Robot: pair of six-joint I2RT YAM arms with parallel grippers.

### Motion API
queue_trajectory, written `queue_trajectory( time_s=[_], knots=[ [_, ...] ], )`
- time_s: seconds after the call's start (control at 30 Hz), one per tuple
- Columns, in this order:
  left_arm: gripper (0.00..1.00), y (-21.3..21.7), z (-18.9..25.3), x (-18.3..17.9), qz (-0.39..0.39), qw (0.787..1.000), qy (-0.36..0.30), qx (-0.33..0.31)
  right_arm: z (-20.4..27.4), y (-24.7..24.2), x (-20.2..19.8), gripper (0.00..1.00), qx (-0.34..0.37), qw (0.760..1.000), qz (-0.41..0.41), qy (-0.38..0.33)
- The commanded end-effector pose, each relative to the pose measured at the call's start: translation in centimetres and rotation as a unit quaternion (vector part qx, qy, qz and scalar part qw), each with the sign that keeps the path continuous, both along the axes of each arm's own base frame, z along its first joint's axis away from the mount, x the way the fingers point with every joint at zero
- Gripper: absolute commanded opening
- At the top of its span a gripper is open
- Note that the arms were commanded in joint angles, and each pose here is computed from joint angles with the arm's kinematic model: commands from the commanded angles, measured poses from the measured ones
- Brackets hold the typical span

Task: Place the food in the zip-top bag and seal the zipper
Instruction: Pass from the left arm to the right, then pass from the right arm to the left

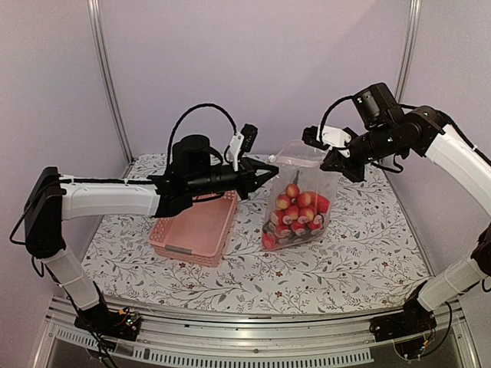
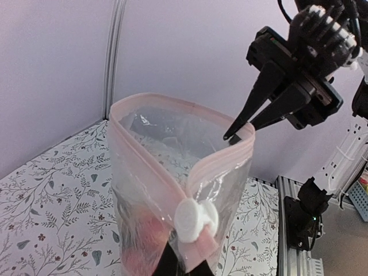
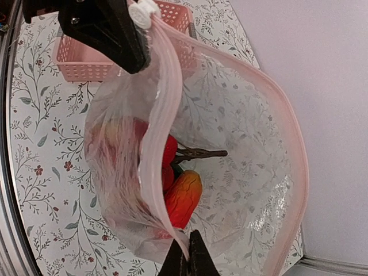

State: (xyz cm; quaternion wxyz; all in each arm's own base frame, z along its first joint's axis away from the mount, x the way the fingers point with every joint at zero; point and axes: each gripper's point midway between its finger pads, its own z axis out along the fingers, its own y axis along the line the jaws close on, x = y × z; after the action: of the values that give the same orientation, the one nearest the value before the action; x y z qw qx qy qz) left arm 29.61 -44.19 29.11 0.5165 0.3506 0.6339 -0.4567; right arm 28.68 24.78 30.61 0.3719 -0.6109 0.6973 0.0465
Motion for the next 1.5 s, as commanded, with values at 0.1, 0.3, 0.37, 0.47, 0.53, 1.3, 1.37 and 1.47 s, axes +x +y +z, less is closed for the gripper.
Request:
queue_trajectory(
  time_s=[0.1, 0.3, 0.37, 0.47, 0.53, 1.3, 1.37, 1.47],
  knots=[
    [0.00, 2.5, 0.8, -0.3, 0.013, 0.999, -0.033, -0.002, 0.4, -0.4, 5.0, 0.02, 0.015, 0.997, -0.067, -0.028],
    [0.33, 2.5, 0.1, 0.7, 0.033, 0.999, -0.010, -0.027, 0.3, 1.6, 4.3, 0.02, 0.049, 0.998, -0.032, 0.014],
    [0.40, 2.5, 0.0, 1.5, 0.049, 0.998, -0.006, -0.033, 0.1, 1.9, 4.3, 0.02, 0.051, 0.998, -0.030, 0.023],
    [0.40, 2.5, 0.0, 2.2, 0.064, 0.997, -0.009, -0.040, 0.0, 2.0, 4.4, 0.02, 0.050, 0.998, -0.030, 0.027],
    [0.39, 2.4, 0.2, 2.2, 0.062, 0.997, -0.014, -0.044, 0.0, 2.1, 4.3, 0.02, 0.050, 0.998, -0.029, 0.029],
    [0.00, 2.2, 1.3, 1.6, 0.024, 0.997, -0.048, -0.050, 5.7, 3.2, 3.7, 0.30, 0.127, 0.992, -0.003, -0.016],
    [0.00, 2.1, 1.2, 1.2, 0.014, 0.998, -0.050, -0.043, 6.5, 3.7, 2.0, 0.37, 0.147, 0.989, 0.035, -0.011],
    [0.00, 2.0, 1.2, 0.5, -0.005, 0.998, -0.054, -0.036, 6.6, 4.0, 1.0, 0.44, 0.157, 0.986, 0.053, 0.002]
  ],
)
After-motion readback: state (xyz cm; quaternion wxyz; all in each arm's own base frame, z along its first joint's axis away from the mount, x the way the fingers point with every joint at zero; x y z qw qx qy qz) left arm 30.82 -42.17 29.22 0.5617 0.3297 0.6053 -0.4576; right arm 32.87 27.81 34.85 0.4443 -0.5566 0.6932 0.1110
